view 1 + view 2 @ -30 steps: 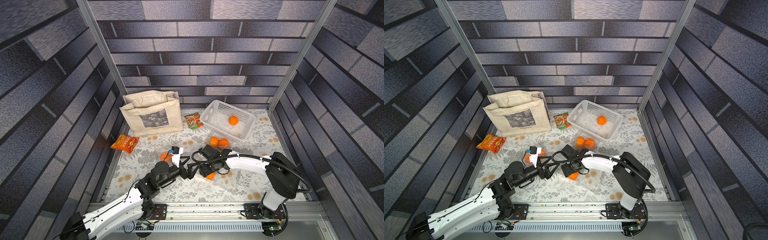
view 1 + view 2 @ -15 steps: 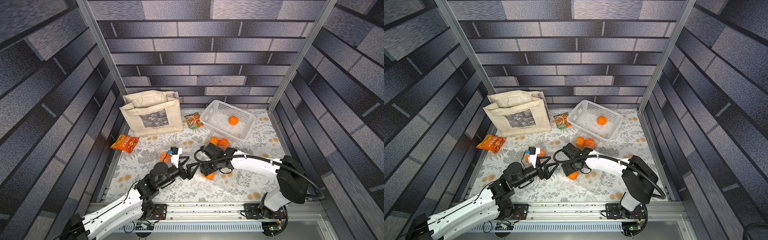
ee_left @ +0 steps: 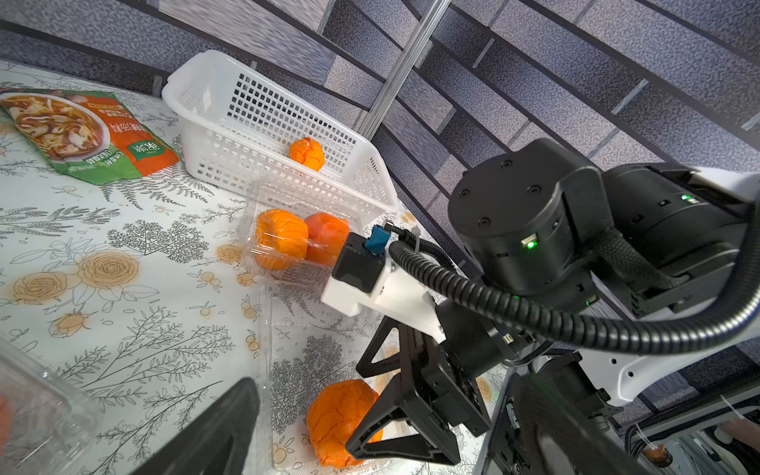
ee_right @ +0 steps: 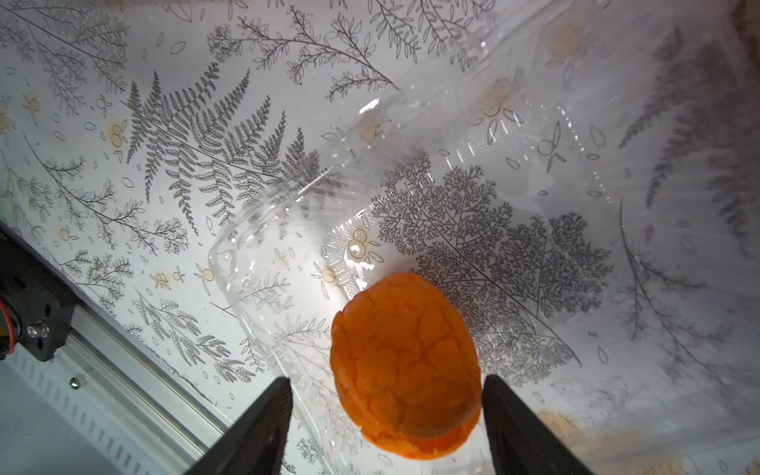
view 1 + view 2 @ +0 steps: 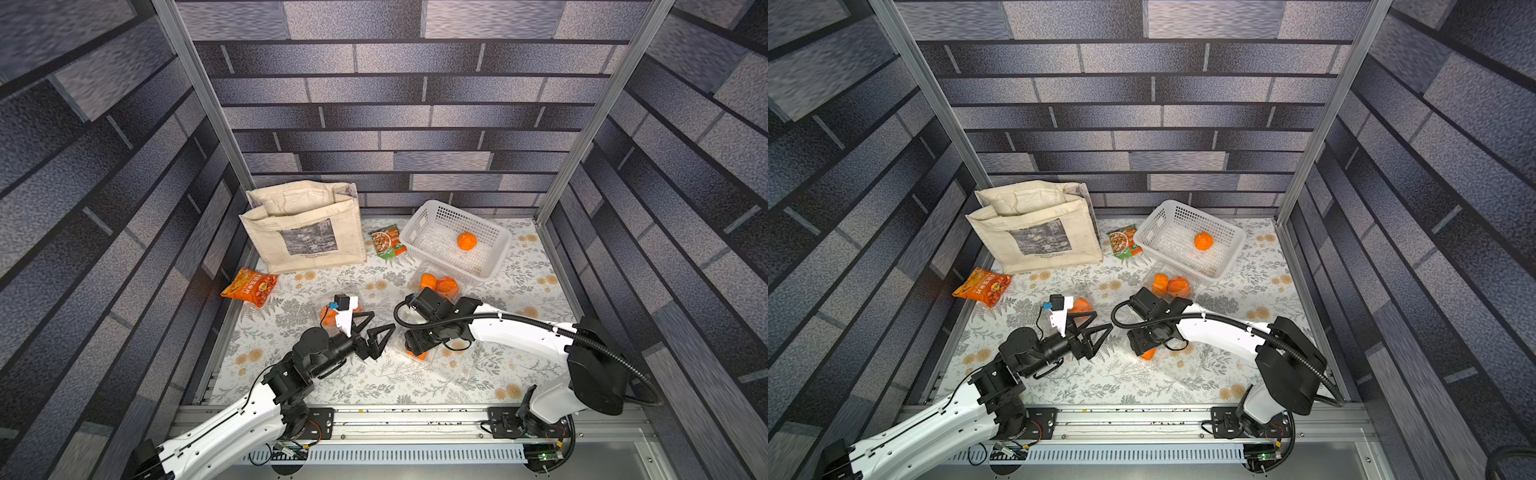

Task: Take oranges out of containers
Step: Pick up the orange from the packing box.

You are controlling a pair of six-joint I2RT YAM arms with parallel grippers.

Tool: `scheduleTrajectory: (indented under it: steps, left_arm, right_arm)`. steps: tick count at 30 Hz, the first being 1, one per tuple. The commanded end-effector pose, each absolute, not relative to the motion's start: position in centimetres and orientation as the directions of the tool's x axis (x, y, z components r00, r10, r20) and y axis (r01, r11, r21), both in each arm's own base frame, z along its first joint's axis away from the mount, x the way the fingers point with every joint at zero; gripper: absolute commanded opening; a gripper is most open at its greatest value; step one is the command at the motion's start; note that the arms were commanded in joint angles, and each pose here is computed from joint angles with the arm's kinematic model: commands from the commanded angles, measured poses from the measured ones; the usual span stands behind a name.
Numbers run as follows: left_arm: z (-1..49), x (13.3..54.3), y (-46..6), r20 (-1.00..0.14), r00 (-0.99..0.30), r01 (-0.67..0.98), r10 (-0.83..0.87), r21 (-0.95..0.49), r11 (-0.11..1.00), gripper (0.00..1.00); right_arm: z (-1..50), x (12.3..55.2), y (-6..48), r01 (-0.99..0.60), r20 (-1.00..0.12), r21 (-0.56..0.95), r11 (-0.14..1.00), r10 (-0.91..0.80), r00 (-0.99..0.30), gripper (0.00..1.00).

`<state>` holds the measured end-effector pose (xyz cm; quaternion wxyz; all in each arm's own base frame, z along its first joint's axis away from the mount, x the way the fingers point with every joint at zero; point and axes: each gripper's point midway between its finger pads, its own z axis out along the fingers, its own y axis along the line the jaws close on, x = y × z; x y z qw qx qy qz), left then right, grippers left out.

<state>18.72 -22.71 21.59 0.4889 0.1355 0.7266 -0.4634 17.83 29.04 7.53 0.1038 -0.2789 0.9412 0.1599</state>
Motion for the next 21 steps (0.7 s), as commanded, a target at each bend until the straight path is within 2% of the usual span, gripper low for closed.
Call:
scheduleTrajectory:
  steps: [1, 8, 10, 13, 21]
  left_arm:
    - [21.2, 19.0, -22.4, -0.832, -0.486, 0.636, -0.266, -0.546, 0.545, 1.0]
    - [21.1, 19.4, -22.9, -0.826, -0.496, 0.633, -0.266, -0.554, 0.54, 1.0]
    - [21.0, 19.4, -23.0, -0.826, -0.498, 0.634, -0.265, -0.555, 0.539, 1.0]
    - [21.1, 19.5, -23.1, -0.826, -0.497, 0.634, -0.265, -0.555, 0.539, 1.0]
    - [21.1, 19.7, -23.0, -0.826, -0.498, 0.628, -0.264, -0.554, 0.547, 1.0]
  right_arm:
    - [6.1, 16.7, 27.7, -0.546, -0.214, 0.208, 0.811, -0.507, -0.835, 0.73]
    - [4.3, 16.5, 27.7, -0.546, -0.169, 0.183, 0.818, -0.521, -0.837, 0.71]
    - [4.1, 16.8, 27.5, -0.55, -0.173, 0.154, 0.821, -0.525, -0.833, 0.66]
    - [4.5, 17.2, 27.9, -0.552, -0.21, 0.164, 0.817, -0.518, -0.829, 0.52]
    - [6.9, 18.3, 28.2, -0.527, -0.308, 0.182, 0.83, -0.46, -0.833, 0.42]
